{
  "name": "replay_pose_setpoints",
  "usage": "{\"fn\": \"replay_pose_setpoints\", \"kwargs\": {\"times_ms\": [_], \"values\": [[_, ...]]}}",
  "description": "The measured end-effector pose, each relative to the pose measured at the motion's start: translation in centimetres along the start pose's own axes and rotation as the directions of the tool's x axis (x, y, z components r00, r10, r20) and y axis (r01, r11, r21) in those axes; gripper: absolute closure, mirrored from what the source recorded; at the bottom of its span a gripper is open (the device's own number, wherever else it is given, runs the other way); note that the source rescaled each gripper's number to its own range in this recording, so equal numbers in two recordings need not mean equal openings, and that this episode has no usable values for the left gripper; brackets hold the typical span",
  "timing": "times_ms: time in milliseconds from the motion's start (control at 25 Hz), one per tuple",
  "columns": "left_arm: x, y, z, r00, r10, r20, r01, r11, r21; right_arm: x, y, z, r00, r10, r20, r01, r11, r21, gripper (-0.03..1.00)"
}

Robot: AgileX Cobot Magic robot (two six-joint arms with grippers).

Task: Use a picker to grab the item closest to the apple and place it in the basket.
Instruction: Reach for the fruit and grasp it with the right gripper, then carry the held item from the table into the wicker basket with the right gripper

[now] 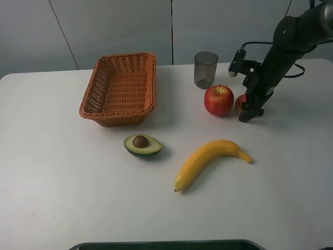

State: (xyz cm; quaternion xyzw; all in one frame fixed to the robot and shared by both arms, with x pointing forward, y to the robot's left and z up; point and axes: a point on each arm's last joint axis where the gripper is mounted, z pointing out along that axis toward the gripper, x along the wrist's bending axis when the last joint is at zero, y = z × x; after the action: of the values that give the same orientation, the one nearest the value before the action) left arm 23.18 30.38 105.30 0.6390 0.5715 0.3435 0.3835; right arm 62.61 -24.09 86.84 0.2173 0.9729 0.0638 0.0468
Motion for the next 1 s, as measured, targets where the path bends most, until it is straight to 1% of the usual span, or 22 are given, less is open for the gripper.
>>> {"fn": "replay_pose_setpoints", "kwargs": {"times_ms": [40, 80, 640, 760, 880, 1000], "values": [[0.0, 0.0, 0.0, 1.000, 0.000, 0.000, 0.000, 1.000, 0.000, 0.0, 0.0, 0.0, 1.000, 0.000, 0.000, 0.000, 1.000, 0.000, 0.97], [0.0, 0.0, 0.0, 1.000, 0.000, 0.000, 0.000, 1.000, 0.000, 0.0, 0.0, 0.0, 1.000, 0.000, 0.000, 0.000, 1.000, 0.000, 0.96], [0.0, 0.0, 0.0, 1.000, -0.002, 0.000, 0.002, 1.000, 0.000, 0.0, -0.1, 0.0, 1.000, -0.007, -0.005, 0.007, 1.000, 0.014, 0.96], [0.0, 0.0, 0.0, 1.000, -0.002, 0.000, 0.002, 1.000, 0.000, 0.1, -0.2, -1.3, 1.000, -0.002, 0.003, 0.002, 1.000, 0.028, 0.96], [0.0, 0.0, 0.0, 1.000, -0.002, 0.000, 0.002, 1.000, 0.000, 0.3, 0.0, -4.0, 0.997, 0.069, 0.022, -0.069, 0.997, 0.017, 0.96], [0.0, 0.0, 0.0, 1.000, -0.002, 0.000, 0.002, 1.000, 0.000, 0.8, 0.0, -6.8, 0.980, 0.198, 0.026, -0.198, 0.980, 0.007, 0.96]]}}
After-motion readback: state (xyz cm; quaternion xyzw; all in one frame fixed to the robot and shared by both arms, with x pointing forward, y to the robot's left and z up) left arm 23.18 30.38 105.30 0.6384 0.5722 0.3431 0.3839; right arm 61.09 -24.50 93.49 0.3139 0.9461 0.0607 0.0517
